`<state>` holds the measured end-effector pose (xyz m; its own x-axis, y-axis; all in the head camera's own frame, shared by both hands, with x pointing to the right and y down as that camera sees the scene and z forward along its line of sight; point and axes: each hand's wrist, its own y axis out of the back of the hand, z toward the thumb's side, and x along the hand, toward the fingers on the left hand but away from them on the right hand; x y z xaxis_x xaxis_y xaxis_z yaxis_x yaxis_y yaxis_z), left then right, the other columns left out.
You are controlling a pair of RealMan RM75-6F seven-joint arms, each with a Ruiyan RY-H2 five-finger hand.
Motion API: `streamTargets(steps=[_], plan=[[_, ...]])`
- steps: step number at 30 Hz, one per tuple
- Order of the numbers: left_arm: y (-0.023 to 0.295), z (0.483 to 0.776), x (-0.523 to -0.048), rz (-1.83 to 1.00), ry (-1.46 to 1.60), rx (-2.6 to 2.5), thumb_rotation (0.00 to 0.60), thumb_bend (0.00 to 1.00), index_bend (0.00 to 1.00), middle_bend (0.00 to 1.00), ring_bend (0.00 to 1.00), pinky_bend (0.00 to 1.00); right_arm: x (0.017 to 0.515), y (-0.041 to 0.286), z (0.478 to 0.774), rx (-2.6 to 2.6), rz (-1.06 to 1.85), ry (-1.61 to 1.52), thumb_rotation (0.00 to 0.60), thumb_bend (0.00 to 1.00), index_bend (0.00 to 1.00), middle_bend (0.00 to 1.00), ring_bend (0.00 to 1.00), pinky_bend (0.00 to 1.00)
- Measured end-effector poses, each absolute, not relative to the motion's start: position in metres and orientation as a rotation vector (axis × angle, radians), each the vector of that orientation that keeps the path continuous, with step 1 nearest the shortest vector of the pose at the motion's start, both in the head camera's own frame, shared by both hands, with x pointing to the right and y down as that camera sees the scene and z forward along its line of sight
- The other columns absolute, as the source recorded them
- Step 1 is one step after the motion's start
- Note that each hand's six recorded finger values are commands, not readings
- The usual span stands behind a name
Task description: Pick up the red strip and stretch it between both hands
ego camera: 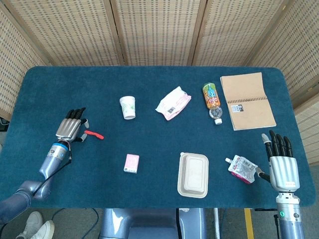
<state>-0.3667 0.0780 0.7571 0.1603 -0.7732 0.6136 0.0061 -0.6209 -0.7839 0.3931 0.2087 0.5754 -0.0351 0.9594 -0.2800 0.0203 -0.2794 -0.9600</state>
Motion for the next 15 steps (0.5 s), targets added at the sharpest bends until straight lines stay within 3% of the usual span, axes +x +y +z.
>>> streamTargets(steps=[15], plan=[[0.082,0.77,-0.364,-1.573,0.735,-1.789,0.6,0.4,0.49,0.0,0.0,0.0,0.396,0.209,0.576,-1.411,1.443,-1.109,0.6,0.0,0.0,0.0,0.0,0.0]])
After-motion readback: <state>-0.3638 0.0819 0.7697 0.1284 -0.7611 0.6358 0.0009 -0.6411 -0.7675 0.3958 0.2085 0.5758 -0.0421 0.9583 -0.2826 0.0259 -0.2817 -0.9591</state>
